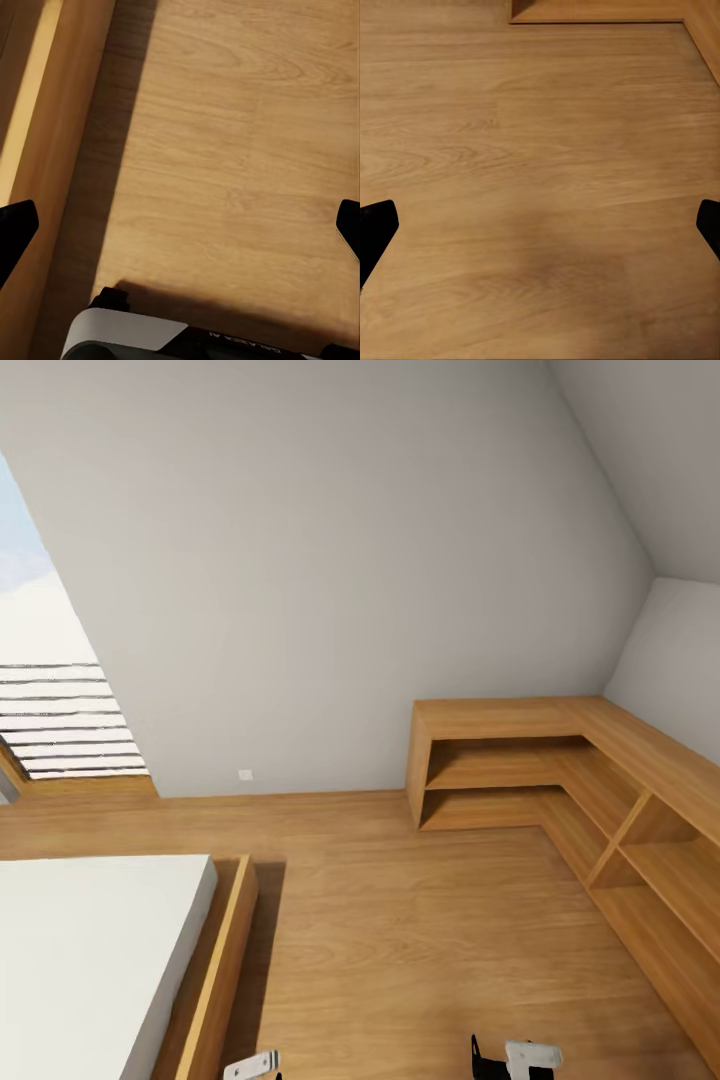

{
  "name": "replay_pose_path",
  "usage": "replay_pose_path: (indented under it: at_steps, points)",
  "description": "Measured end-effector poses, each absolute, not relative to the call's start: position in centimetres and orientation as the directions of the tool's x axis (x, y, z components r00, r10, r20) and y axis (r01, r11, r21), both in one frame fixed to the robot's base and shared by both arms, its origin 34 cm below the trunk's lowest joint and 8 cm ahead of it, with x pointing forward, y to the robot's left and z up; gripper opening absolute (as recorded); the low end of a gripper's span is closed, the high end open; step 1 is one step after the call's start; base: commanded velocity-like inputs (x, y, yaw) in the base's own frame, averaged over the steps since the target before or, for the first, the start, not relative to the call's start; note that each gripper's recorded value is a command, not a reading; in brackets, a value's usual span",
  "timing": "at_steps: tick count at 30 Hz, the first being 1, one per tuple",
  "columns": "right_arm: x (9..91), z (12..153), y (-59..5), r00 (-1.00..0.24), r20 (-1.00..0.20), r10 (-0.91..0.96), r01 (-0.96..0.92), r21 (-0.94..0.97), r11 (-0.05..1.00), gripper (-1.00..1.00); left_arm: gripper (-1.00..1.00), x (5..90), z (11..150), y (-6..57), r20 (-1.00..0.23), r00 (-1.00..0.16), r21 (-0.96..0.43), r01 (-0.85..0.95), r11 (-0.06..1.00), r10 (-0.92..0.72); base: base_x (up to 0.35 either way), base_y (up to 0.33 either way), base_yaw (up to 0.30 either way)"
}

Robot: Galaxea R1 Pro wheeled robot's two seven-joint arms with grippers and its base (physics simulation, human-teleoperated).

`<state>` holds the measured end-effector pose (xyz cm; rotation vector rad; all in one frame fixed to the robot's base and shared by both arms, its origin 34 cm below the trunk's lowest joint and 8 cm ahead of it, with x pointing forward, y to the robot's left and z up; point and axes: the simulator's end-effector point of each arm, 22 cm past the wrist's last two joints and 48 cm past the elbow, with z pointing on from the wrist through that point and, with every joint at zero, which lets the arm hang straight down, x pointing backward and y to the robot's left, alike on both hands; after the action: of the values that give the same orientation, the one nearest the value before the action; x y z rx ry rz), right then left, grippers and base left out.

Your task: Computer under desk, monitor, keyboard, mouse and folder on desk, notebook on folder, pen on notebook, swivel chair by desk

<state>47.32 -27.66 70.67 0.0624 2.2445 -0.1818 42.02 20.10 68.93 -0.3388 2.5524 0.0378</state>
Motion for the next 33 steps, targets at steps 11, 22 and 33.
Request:
replay_pose_path:
  at_steps: [11,22,33]
  points:
    - [47.5,71.0,-27.7,-0.623,-0.782,-0.019,0.107,-0.109,0.988,1.00,1.00,42.2,69.2,20.1,-0.541,-0.808,-0.046,-0.249,0.968,-0.233,0.331,0.000,-0.033]
    - [47.9,71.5,-27.7,-0.611,-0.792,-0.020,0.108,-0.108,0.988,1.00,1.00,42.7,69.7,20.1,-0.554,-0.799,-0.050,-0.249,0.967,-0.234,0.331,0.000,-0.073]
    - [48.1,71.8,-27.9,-0.606,-0.795,-0.024,0.108,-0.112,0.988,1.00,1.00,43.1,70.0,20.1,-0.564,-0.792,-0.053,-0.248,0.967,-0.234,0.331,0.000,-0.040]
